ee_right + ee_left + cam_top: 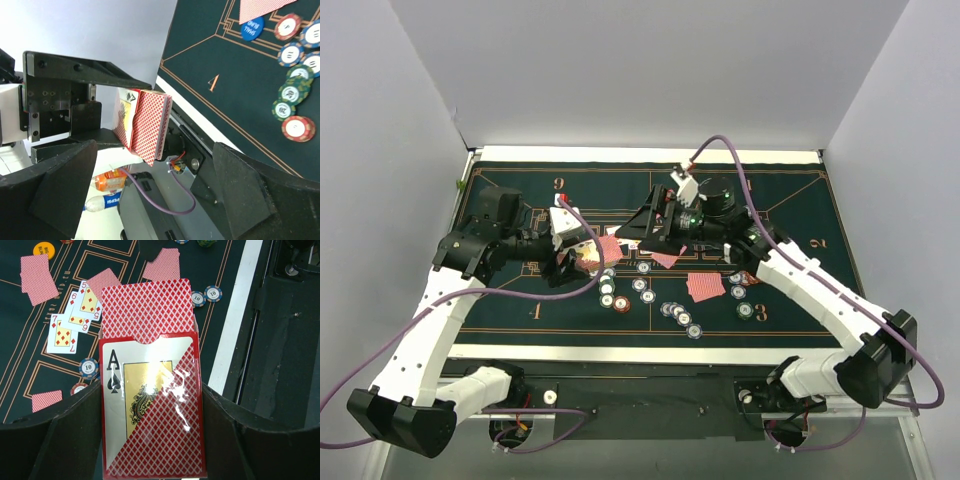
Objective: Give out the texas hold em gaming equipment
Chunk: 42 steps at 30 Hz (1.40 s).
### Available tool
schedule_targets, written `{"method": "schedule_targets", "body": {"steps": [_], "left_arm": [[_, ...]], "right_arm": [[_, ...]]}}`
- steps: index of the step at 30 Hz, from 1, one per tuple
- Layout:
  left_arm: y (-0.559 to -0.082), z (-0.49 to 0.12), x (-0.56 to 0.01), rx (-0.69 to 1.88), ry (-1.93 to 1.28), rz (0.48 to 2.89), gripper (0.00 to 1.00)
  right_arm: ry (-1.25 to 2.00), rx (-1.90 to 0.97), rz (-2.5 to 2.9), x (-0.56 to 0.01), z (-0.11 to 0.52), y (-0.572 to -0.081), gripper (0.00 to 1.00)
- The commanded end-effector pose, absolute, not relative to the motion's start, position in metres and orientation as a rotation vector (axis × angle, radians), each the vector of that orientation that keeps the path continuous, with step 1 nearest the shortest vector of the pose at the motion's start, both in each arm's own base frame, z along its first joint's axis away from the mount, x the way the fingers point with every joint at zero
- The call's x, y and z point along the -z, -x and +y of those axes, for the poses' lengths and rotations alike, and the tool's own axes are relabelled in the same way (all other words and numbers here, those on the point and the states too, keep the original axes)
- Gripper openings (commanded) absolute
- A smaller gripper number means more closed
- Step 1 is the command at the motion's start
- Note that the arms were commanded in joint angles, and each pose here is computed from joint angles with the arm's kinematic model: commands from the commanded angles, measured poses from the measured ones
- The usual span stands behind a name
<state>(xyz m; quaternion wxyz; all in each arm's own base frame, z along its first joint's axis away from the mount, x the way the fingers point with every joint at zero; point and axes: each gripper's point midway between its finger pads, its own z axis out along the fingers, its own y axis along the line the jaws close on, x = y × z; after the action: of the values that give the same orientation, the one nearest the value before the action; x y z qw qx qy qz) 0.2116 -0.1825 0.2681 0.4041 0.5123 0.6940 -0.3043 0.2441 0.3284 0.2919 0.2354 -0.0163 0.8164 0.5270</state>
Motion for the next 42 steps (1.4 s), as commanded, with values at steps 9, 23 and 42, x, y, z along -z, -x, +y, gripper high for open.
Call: {"method": "schedule_targets", "body": {"steps": [9, 23, 42], "left_arm": [[-0.214, -0.190, -0.301, 0.754, -1.310, 1.622, 0.39], [-0.213, -0.191, -0.305, 0.756, -1.309, 1.605, 0.39], [-0.213, -0.191, -0.304, 0.755, -1.313, 1.602, 0.39]], "right_arm": [[0.086, -1.546, 2.257, -0.285, 0.372, -0.226, 0.70], [-0.027, -1.613, 2.264, -0.279, 0.366, -0.231, 0.31], [-0.015, -1.564, 2.215, -0.298, 0.349, -0.234, 0.53]]}}
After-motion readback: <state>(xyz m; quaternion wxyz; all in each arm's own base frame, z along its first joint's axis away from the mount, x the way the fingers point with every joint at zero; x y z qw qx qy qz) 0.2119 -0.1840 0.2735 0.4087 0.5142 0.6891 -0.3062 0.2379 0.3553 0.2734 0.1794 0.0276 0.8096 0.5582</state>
